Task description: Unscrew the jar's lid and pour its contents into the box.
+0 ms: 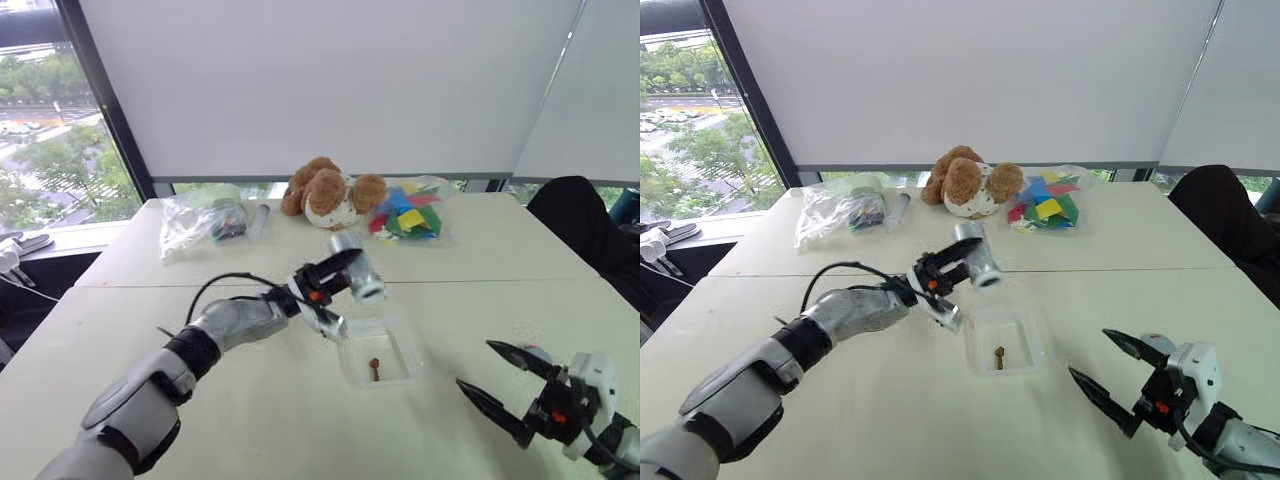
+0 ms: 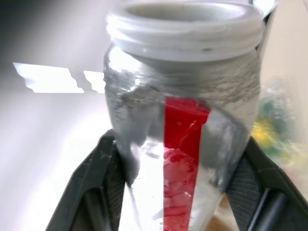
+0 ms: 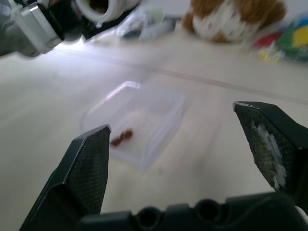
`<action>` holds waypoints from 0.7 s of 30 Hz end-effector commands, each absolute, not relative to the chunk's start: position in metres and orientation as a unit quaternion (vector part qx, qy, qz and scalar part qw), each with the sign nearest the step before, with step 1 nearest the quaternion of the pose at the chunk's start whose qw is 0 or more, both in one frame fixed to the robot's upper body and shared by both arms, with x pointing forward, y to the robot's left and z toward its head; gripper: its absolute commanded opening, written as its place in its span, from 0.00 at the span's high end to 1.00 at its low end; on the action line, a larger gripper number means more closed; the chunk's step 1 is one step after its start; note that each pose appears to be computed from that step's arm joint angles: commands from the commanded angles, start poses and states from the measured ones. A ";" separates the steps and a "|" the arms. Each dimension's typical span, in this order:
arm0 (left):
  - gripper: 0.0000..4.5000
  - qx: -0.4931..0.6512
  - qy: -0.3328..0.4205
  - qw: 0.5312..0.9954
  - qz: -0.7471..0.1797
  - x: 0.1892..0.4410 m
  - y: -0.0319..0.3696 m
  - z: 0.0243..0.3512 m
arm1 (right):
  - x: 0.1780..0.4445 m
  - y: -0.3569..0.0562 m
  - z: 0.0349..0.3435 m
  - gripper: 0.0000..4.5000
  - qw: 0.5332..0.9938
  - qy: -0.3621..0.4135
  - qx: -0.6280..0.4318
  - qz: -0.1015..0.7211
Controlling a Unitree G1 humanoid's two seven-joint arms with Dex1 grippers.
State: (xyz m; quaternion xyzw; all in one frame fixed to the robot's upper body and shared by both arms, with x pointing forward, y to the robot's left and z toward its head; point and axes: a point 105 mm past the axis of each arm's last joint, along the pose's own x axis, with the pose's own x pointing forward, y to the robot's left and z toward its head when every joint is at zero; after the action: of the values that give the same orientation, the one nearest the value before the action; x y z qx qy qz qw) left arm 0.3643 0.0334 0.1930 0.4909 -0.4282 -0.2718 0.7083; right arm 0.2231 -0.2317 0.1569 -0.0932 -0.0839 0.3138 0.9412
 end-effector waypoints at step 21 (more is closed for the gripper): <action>0.45 -0.010 -0.035 0.997 -0.061 0.315 0.299 0.129 | 0.227 -0.177 0.189 0.01 0.836 -0.175 -0.092 0.512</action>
State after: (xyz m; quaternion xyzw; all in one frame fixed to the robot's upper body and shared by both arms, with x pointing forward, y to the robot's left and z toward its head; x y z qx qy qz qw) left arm 0.3182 0.2899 0.1177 -0.0271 -0.0051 -0.0820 0.9962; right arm 0.2279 -0.1764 0.1846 -0.0846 -0.1666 0.5077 0.8410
